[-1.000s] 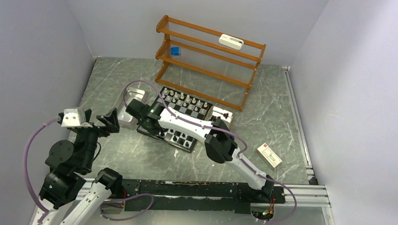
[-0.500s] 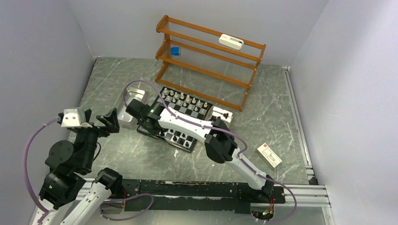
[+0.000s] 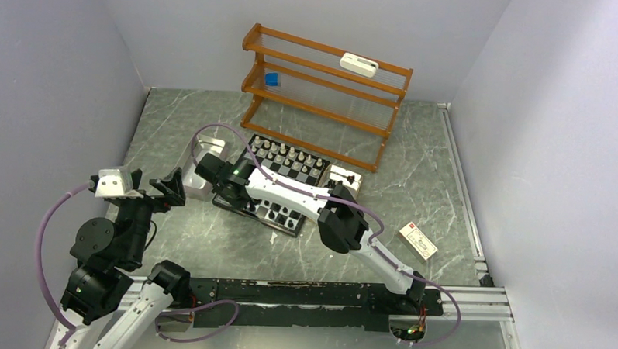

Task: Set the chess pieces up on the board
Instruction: Place the chess piece on the chessboard.

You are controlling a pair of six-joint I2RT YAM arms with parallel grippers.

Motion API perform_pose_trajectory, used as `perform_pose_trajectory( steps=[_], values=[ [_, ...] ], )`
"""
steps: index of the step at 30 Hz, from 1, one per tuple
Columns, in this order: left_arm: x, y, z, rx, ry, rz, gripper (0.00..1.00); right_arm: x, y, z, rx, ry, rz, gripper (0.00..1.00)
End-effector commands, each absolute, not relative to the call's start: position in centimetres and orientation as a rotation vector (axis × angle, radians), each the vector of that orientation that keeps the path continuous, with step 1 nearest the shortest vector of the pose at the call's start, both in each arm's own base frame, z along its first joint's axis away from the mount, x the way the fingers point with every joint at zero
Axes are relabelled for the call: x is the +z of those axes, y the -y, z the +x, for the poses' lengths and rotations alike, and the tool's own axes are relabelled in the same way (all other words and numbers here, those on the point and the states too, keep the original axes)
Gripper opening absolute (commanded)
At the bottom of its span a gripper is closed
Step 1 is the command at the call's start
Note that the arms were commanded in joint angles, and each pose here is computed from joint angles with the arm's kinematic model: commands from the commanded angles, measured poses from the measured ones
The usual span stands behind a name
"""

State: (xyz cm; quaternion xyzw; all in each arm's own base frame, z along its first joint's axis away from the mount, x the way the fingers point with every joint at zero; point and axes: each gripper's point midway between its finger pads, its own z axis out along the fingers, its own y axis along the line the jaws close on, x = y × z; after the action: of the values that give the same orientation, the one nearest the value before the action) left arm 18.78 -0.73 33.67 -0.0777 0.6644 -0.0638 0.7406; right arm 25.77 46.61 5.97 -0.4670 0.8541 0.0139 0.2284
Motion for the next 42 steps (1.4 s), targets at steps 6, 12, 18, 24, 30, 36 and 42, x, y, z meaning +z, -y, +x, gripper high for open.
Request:
perform_pose_trajectory(
  steps=[6, 12, 18, 24, 30, 36, 42],
  values=[
    [34.23, 0.26, 18.5, -0.137, -1.43, -0.193, 0.97, 7.07, -47.64, 26.26, 0.065, -2.316, -1.254, 0.2],
    [34.23, 0.21, 18.48, -0.136, -1.429, -0.195, 0.97, 7.07, -47.45, 26.09, 0.065, -2.323, -1.258, 0.19],
    [34.19, 0.27, 18.55, -0.136, -1.432, -0.194, 0.97, 6.62, -47.62, 25.97, 0.073, -2.329, -1.266, 0.22],
    [34.18, 0.25, 18.55, -0.135, -1.432, -0.194, 0.97, 6.35, -47.63, 25.88, 0.076, -2.333, -1.267, 0.25],
    [34.19, 0.23, 18.57, -0.133, -1.431, -0.195, 0.97, 6.36, -47.78, 25.95, 0.079, -2.326, -1.272, 0.22],
    [34.12, 0.26, 18.61, -0.133, -1.433, -0.194, 0.97, 6.48, -47.92, 25.87, 0.092, -2.321, -1.279, 0.18],
    [34.13, 0.26, 18.61, -0.133, -1.433, -0.194, 0.97, 6.51, -47.69, 25.8, 0.085, -2.331, -1.276, 0.14]
  ],
)
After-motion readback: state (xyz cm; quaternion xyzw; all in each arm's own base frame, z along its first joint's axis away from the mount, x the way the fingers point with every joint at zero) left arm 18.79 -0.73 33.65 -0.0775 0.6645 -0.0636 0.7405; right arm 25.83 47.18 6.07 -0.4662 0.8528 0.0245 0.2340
